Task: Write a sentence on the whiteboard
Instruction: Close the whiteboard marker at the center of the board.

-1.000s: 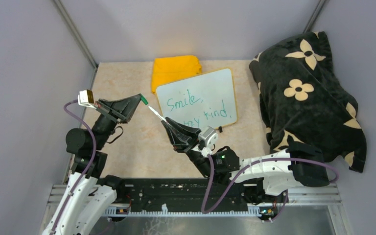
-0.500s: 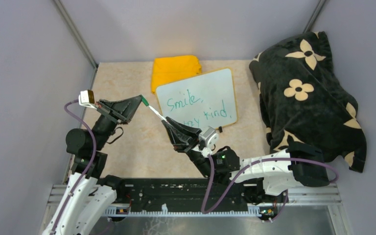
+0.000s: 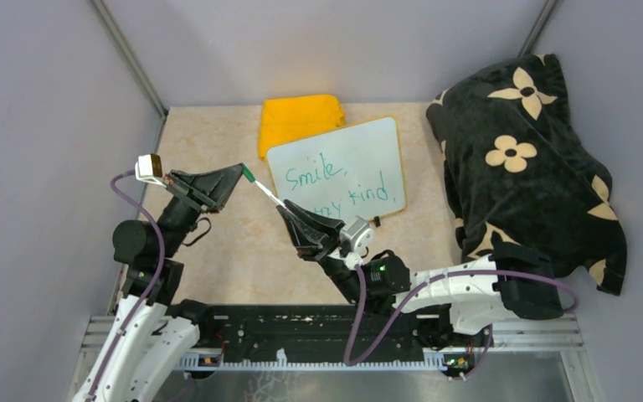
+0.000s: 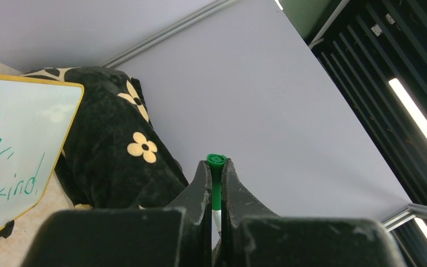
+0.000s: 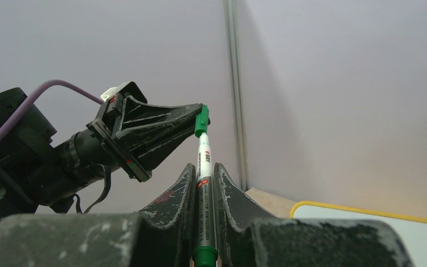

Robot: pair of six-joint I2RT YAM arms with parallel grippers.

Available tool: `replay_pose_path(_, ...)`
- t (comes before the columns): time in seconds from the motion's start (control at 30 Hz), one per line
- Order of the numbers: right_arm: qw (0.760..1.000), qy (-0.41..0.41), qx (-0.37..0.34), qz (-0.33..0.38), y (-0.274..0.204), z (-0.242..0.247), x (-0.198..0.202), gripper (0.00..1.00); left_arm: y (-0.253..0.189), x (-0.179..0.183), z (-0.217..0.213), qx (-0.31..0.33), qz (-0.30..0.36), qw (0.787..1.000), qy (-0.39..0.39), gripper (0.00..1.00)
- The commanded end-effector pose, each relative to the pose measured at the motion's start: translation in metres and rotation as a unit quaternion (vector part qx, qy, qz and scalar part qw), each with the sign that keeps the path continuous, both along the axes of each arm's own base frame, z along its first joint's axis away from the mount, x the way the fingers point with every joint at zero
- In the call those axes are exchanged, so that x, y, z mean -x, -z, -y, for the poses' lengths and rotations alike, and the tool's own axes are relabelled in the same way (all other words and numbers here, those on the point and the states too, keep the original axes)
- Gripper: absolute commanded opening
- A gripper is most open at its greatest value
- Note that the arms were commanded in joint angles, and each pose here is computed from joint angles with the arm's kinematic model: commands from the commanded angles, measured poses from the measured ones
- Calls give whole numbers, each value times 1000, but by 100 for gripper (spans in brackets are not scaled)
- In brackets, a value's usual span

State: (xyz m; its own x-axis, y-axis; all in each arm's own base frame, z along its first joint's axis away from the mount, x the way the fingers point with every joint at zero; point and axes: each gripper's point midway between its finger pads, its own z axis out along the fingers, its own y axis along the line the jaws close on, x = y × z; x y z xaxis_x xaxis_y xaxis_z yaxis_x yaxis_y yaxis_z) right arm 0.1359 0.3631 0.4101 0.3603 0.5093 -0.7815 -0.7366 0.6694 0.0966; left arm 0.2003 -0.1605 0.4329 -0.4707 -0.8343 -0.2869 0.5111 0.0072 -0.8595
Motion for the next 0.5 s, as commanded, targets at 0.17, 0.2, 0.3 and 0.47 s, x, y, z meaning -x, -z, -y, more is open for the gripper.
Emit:
replay_pose_path(0.17, 999, 1, -49, 4, -27, 8, -1, 0, -3, 6, 3, 5, 8, 1000, 19, 0)
replay_pose_path(0.2, 999, 2, -49, 4, -27, 8, -2, 0, -2, 5, 4, 5, 8, 1000, 21, 0)
replay_pose_path(0.3, 999, -1, -48, 4, -27, 5, -2, 0, -1, 5, 5, 4, 6, 1000, 23, 0)
replay_pose_path(0.47, 999, -2, -51, 4, -28, 4, -3, 0, 2, 5, 5, 5, 3, 1000, 26, 0)
